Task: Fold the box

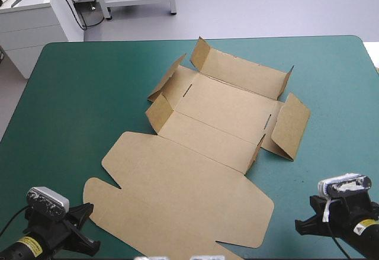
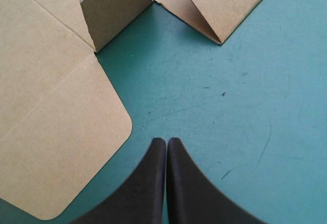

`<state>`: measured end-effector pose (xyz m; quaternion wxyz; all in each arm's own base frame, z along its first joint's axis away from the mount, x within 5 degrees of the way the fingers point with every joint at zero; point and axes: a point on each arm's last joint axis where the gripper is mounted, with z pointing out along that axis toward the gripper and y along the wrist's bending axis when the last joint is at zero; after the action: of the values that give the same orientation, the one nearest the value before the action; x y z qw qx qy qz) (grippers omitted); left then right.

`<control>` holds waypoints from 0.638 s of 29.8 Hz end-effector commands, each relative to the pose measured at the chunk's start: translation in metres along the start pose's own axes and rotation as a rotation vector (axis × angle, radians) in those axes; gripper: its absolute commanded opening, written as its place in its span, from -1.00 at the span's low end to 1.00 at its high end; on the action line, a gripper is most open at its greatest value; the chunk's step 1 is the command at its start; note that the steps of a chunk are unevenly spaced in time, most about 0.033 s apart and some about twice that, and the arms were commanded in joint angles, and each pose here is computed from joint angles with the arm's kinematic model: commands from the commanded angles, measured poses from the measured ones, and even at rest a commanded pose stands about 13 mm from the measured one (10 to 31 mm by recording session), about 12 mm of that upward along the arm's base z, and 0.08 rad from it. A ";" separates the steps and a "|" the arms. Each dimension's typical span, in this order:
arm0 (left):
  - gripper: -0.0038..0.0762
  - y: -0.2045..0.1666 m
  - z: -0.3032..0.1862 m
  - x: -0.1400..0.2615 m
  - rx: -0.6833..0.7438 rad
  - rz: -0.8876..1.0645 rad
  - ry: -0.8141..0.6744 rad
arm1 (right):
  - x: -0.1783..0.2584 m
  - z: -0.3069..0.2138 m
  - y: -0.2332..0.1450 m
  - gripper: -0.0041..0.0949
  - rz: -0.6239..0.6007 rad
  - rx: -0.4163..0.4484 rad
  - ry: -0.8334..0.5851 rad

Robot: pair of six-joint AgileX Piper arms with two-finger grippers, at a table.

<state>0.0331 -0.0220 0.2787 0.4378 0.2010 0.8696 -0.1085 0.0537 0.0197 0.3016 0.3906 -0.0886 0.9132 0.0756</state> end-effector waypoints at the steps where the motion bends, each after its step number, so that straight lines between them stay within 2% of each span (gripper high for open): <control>1: -0.92 -0.001 -0.004 -0.011 0.007 -0.011 -0.071 | -0.036 -0.004 -0.004 -0.94 0.028 0.000 -0.043; 10: -0.92 -0.001 -0.004 -0.011 0.007 -0.011 -0.071 | -0.105 0.010 -0.017 -0.91 0.135 -0.046 0.137; 14: -0.92 -0.001 -0.004 -0.011 0.007 -0.011 -0.071 | -0.133 0.014 -0.021 -0.91 0.174 -0.067 0.152; 19: -0.92 -0.001 -0.004 -0.011 0.007 -0.011 -0.071 | -0.156 0.027 -0.021 -0.91 0.236 -0.143 0.189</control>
<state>0.0331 -0.0220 0.2787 0.4378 0.2010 0.8696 -0.1085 0.1742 0.0153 0.3812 0.2735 -0.0178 0.9509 0.1436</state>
